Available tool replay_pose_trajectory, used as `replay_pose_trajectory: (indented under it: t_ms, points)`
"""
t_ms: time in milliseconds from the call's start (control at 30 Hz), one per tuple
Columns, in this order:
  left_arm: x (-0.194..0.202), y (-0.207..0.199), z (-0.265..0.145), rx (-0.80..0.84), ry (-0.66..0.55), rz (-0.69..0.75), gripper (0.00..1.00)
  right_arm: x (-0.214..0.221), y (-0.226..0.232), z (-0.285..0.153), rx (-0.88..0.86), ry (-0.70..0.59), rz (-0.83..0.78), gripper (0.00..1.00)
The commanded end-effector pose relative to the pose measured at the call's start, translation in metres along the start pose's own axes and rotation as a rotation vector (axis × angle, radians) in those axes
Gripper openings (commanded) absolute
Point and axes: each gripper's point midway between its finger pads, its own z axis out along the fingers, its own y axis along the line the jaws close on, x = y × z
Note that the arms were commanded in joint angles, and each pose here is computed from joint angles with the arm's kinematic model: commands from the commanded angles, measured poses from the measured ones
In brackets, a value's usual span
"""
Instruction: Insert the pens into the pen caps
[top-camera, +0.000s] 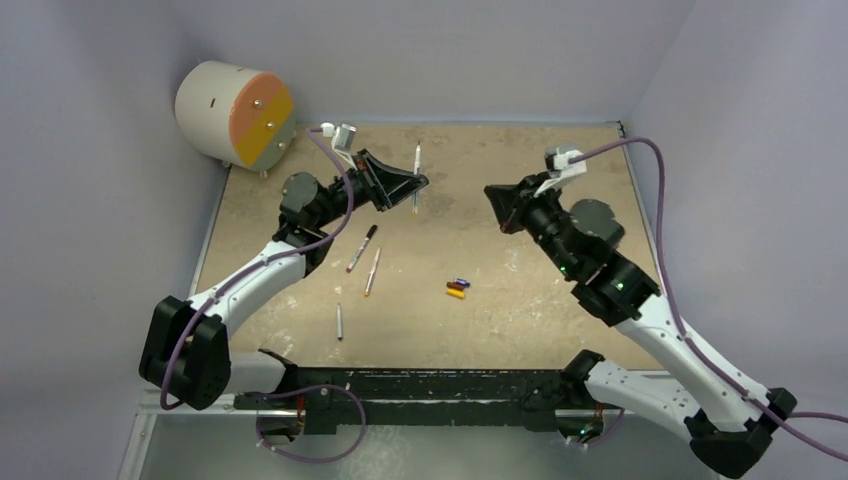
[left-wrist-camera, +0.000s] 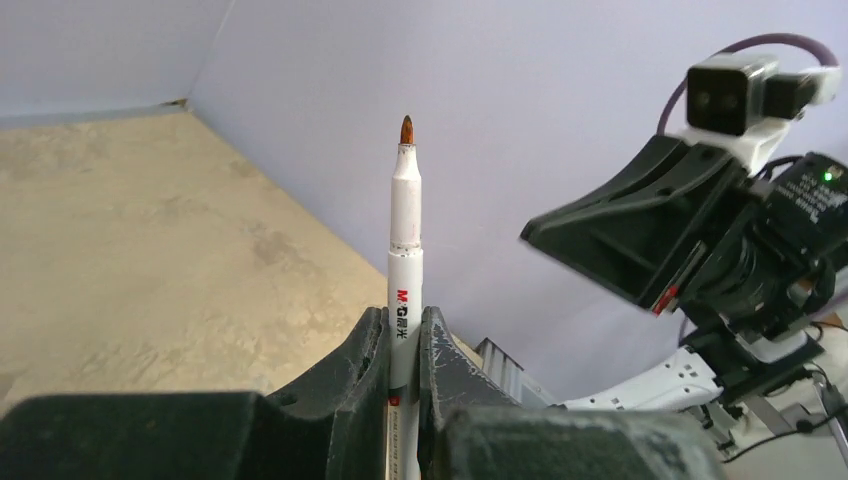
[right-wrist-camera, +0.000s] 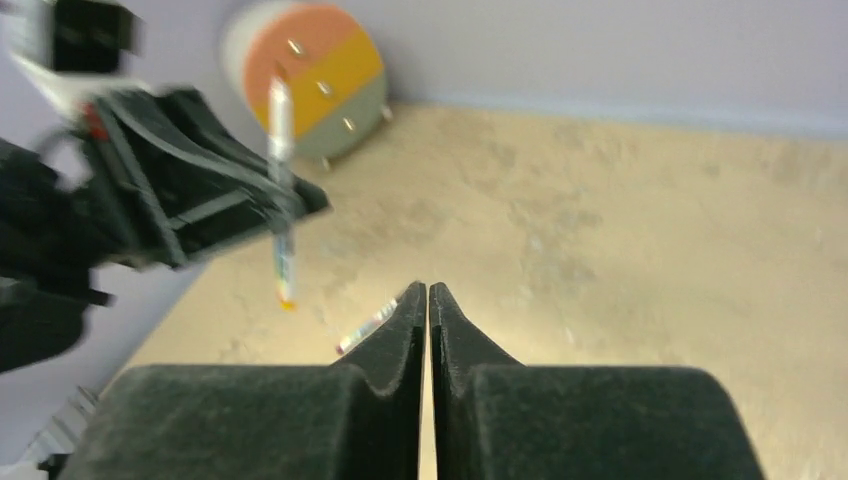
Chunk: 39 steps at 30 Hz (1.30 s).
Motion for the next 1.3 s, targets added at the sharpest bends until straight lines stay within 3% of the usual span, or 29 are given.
replay_pose_trajectory:
  t_ms: [0,133,267,333,400,667,1067,1267]
  points:
    - [-0.008,0.013,-0.004,-0.087,-0.04,0.006,0.0,0.122,-0.047,0.001,0.185,0.345,-0.001,0.0]
    - [-0.007,0.014,-0.004,-0.091,-0.038,0.007,0.0,0.196,-0.055,0.004,0.165,0.439,0.041,0.0]
    - [-0.004,0.018,-0.003,-0.108,-0.014,0.004,0.0,0.242,-0.054,0.0,0.152,0.508,0.095,0.0]
    - [-0.001,0.02,-0.004,-0.118,-0.005,0.002,0.0,0.256,-0.06,-0.001,0.176,0.535,0.082,0.17]
    - [0.001,0.023,-0.005,-0.122,-0.002,-0.001,0.0,0.271,-0.069,-0.004,0.211,0.583,0.056,0.26]
    - [0.008,0.03,-0.006,-0.142,0.019,-0.018,0.0,0.307,-0.074,0.008,0.184,0.676,-0.024,0.44]
    - [0.013,0.037,-0.009,-0.191,0.051,0.001,0.0,0.328,-0.043,0.014,0.09,0.715,-0.027,0.39]
    - [0.015,0.037,-0.012,-0.199,0.053,0.004,0.0,0.336,-0.027,0.007,0.074,0.737,-0.027,0.41]
